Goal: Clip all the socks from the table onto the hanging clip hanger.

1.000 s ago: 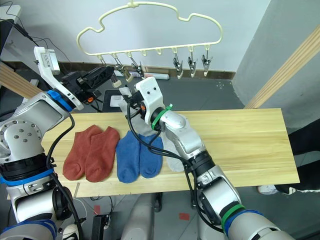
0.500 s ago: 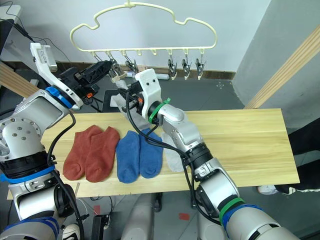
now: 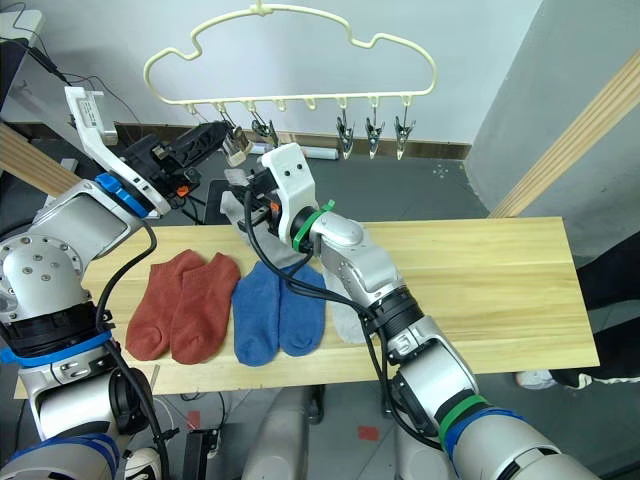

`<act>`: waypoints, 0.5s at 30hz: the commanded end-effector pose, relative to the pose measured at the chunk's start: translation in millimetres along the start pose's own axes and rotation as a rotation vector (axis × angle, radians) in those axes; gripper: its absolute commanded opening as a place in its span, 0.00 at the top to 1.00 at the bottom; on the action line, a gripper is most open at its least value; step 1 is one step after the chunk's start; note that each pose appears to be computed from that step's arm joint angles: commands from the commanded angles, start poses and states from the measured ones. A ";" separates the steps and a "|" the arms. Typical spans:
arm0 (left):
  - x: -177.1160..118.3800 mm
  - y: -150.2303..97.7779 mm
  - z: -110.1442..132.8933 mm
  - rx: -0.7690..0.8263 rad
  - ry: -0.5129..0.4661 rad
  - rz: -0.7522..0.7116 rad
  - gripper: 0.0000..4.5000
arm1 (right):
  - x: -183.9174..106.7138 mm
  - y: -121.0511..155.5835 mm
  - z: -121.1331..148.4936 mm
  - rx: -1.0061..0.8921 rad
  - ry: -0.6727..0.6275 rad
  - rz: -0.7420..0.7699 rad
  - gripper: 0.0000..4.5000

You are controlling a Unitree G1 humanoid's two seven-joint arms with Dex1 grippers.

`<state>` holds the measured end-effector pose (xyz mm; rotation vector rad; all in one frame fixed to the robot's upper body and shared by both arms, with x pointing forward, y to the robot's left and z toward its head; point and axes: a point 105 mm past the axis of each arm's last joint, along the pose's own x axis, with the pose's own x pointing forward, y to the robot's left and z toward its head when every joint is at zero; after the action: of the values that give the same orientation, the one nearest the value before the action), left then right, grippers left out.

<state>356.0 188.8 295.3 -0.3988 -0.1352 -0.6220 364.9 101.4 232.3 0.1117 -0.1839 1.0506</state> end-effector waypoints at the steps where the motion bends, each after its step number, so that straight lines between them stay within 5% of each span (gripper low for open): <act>1: -5.3 -5.0 13.2 0.020 -0.036 -0.016 0.92 | 19.5 59.7 33.3 0.095 -0.170 0.141 1.00; 15: -5.9 -3.2 11.6 -0.055 -0.023 -0.027 0.92 | 16.7 60.9 28.0 0.091 -0.156 0.146 1.00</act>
<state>354.3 193.1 298.4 -0.4467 -0.1259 -0.6339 353.9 103.1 251.4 0.1351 -0.2533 1.0842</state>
